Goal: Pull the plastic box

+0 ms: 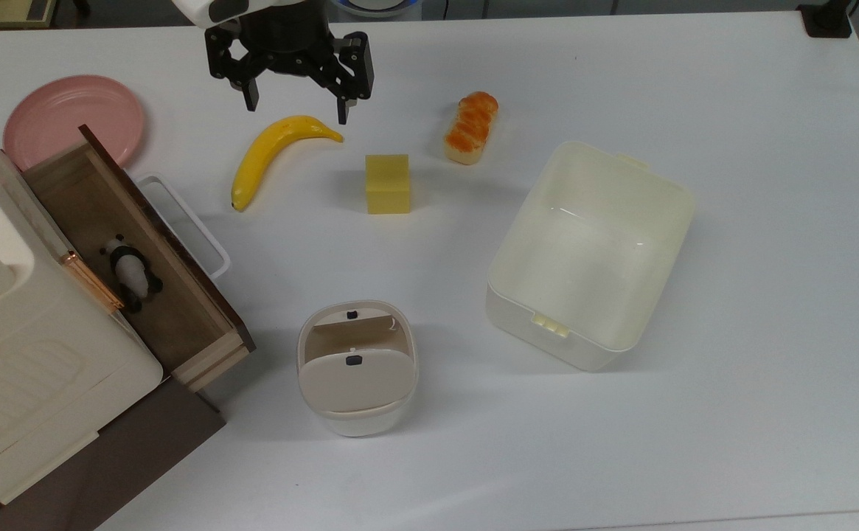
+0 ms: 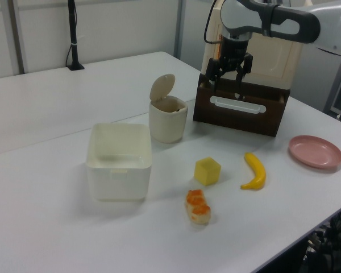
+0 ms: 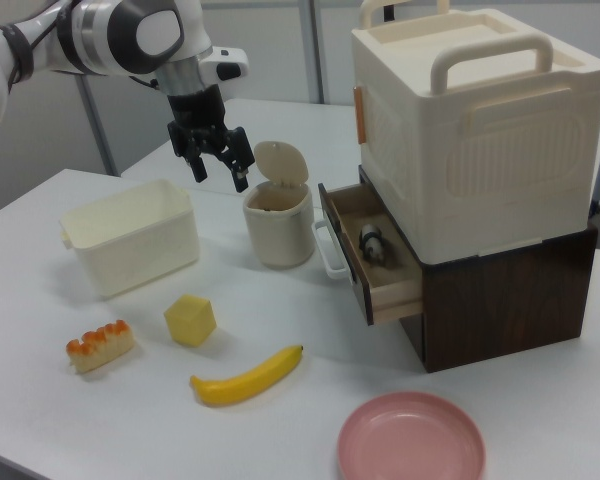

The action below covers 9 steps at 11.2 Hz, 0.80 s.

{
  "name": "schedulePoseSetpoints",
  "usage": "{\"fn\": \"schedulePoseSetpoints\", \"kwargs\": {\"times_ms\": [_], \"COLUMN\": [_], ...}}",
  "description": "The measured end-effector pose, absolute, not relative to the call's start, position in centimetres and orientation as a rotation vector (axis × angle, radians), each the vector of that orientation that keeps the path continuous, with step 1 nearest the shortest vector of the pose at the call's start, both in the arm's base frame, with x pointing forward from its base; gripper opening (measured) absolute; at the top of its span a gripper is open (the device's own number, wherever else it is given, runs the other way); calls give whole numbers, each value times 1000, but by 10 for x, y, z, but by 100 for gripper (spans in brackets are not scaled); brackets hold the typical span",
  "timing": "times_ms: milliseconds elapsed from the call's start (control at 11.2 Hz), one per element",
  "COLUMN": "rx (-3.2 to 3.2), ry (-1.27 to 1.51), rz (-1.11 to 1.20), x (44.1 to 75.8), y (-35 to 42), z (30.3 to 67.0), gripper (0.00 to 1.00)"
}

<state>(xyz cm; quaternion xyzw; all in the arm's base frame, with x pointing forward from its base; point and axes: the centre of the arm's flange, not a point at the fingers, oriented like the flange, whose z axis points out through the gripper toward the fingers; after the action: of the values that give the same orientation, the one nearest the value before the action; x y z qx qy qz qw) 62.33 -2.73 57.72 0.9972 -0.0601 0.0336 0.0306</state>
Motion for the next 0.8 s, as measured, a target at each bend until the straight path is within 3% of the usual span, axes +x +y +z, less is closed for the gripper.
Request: {"fn": "schedulePoseSetpoints", "kwargs": {"times_ms": [805], "rx": [3075], "ry": [-125], "rz": [93], "x": [623], "y": [-25], "z": [574], "gripper": [100]}}
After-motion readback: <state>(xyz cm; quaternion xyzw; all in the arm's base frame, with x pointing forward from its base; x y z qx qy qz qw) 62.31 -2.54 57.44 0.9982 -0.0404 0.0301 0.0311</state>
